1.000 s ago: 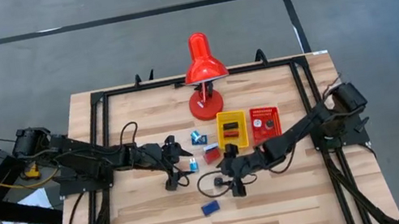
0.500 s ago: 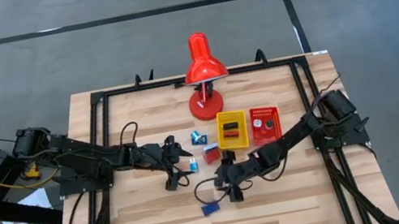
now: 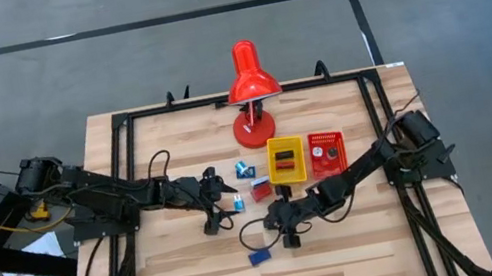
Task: Pick & Place Office items
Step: Put the right black charger adapter into the red bin
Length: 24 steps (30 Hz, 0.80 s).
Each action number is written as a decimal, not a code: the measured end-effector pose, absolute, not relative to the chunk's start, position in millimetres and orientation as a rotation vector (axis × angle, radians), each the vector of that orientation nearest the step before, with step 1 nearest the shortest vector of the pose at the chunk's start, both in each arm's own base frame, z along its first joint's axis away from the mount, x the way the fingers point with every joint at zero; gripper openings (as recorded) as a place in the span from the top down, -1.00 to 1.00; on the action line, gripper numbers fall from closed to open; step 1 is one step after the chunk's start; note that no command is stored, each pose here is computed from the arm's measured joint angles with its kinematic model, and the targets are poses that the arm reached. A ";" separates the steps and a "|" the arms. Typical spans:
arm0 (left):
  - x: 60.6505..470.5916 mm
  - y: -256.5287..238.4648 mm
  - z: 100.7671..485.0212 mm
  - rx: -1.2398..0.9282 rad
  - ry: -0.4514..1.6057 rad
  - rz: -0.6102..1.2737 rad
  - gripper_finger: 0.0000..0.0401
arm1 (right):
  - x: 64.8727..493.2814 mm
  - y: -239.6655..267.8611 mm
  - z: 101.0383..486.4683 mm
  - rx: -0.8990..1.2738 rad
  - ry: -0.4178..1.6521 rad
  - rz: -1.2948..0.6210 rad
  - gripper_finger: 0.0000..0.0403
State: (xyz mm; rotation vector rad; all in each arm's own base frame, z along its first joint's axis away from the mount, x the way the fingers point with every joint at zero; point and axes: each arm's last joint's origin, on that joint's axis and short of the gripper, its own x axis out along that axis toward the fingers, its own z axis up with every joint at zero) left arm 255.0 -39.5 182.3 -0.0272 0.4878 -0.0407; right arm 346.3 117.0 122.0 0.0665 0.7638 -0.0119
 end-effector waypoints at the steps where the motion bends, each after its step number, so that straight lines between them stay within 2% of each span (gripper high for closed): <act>1: 255.0 -39.5 182.3 -0.027 0.488 -0.041 -0.45 | 346.3 117.1 122.1 0.067 0.764 -0.012 0.34; 5: 255.0 -39.6 182.3 -0.027 0.488 -0.041 -0.45 | 341.8 119.1 131.4 0.056 0.769 0.016 0.34; 8: 255.0 -39.5 182.3 -0.027 0.488 -0.041 -0.45 | 328.4 120.7 159.6 0.050 0.778 0.039 0.34; 14: 255.1 -39.5 182.5 -0.027 0.487 -0.041 -0.45 | 267.1 98.6 202.2 0.094 0.825 -0.112 0.34; 19: 255.1 -39.5 182.5 -0.027 0.487 -0.041 -0.45 | 211.8 60.2 200.5 0.194 0.764 -0.338 0.34; 24: 255.3 -39.6 182.9 -0.019 0.482 -0.043 -0.45 | 181.4 31.4 189.2 0.243 0.734 -0.449 0.34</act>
